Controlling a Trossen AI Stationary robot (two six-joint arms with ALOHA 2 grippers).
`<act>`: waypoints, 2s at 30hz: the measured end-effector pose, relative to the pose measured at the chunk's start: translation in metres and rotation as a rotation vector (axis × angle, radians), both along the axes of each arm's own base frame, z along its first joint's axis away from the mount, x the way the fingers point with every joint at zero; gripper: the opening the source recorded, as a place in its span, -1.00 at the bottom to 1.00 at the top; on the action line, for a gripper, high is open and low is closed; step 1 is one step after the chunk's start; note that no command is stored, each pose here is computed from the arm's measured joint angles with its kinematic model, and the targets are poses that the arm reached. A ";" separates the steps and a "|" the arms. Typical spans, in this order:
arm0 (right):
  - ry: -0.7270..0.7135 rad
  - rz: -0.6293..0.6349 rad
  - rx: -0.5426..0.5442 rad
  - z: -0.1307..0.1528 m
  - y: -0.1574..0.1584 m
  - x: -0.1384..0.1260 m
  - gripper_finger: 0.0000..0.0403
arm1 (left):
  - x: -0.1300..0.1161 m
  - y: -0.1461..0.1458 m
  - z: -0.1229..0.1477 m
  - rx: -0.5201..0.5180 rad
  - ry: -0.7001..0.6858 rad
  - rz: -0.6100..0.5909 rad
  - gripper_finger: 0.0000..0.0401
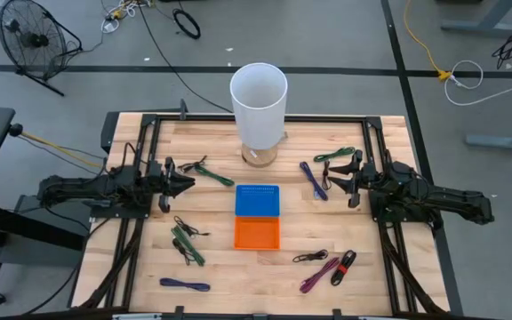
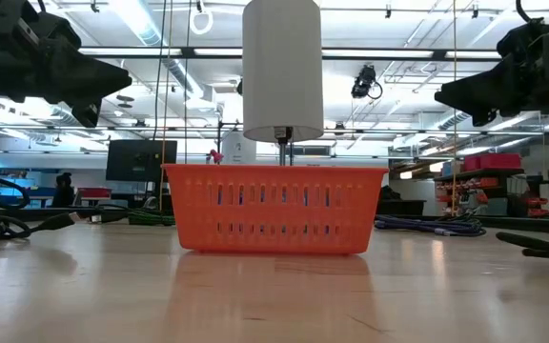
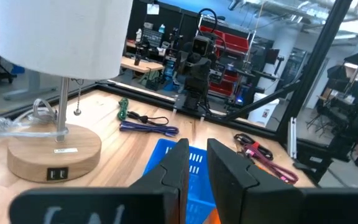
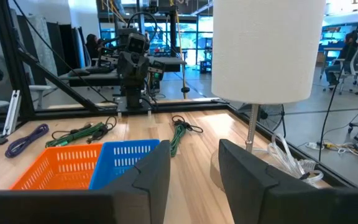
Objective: Pick & Place USB Port
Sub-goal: Put the blue charger cable into the blue bin
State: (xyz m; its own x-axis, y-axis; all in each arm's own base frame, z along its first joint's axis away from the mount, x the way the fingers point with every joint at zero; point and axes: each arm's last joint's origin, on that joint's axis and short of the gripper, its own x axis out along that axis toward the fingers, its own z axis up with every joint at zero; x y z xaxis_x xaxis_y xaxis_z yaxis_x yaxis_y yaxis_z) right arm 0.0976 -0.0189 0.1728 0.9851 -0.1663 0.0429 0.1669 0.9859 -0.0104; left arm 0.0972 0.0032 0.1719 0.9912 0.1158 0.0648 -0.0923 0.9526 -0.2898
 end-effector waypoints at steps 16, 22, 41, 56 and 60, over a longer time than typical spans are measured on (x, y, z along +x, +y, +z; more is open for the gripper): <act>-0.238 -0.322 0.043 0.028 -0.011 -0.004 -0.32 | 0.000 0.000 0.001 -0.076 -0.015 -0.003 -0.70; 0.164 -0.404 0.221 0.023 -0.023 0.011 -0.32 | 0.000 0.001 0.002 -0.178 -0.043 0.019 -0.70; 0.659 -0.349 0.351 -0.032 -0.031 0.045 -0.07 | 0.000 0.002 0.003 -0.201 -0.060 0.038 -0.70; 0.700 -0.318 0.387 -0.044 -0.034 0.056 0.39 | -0.001 0.003 0.003 -0.205 -0.066 0.101 -0.70; 0.701 -0.323 0.399 -0.049 -0.035 0.060 0.40 | -0.001 0.003 0.003 -0.205 -0.066 0.101 -0.70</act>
State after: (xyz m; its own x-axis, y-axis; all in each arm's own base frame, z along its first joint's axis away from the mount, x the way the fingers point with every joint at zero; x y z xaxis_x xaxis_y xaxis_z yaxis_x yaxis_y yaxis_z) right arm 0.1578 -0.0539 0.1240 0.6646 -0.3156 -0.6773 0.5237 0.8433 0.1210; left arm 0.0964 0.0066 0.1749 0.9682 0.2317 0.0942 -0.1587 0.8603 -0.4844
